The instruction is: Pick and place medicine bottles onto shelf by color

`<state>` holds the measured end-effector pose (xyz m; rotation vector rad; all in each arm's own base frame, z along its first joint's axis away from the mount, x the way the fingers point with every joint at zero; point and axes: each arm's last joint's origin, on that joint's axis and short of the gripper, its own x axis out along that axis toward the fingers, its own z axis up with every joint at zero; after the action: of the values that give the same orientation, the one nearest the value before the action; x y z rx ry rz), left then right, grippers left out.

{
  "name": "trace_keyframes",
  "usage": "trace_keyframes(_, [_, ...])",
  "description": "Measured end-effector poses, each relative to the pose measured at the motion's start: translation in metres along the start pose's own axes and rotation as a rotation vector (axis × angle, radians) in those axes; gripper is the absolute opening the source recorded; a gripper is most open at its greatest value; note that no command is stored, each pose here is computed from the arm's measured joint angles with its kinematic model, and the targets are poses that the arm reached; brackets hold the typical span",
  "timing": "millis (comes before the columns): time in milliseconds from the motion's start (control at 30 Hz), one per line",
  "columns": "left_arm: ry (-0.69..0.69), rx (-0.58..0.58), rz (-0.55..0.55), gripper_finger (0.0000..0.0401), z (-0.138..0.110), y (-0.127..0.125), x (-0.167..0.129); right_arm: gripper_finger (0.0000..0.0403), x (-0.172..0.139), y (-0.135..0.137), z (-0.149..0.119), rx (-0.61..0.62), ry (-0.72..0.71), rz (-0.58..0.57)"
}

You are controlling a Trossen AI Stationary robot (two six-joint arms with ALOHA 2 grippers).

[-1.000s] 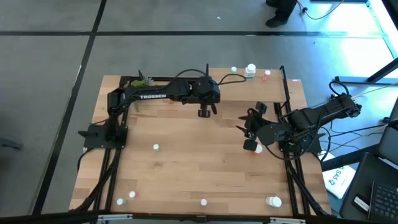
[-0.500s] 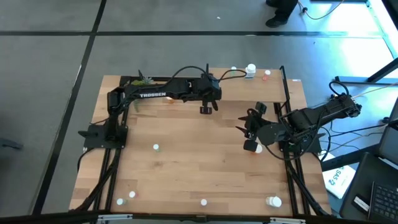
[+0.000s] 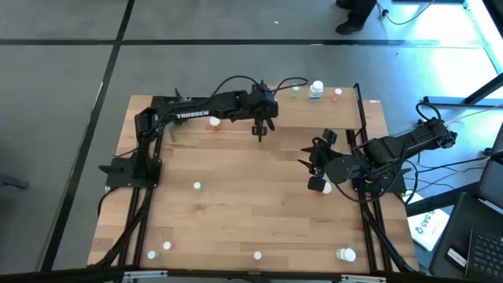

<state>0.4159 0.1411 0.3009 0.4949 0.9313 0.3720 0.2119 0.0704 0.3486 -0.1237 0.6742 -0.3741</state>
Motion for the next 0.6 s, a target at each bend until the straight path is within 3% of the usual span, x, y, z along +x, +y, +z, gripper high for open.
trace_keyframes(600, [-0.054,0.004,0.057,0.0000,-0.001,0.017,0.003,0.0163,0.000,0.000,0.000,0.000,-0.001,0.000])
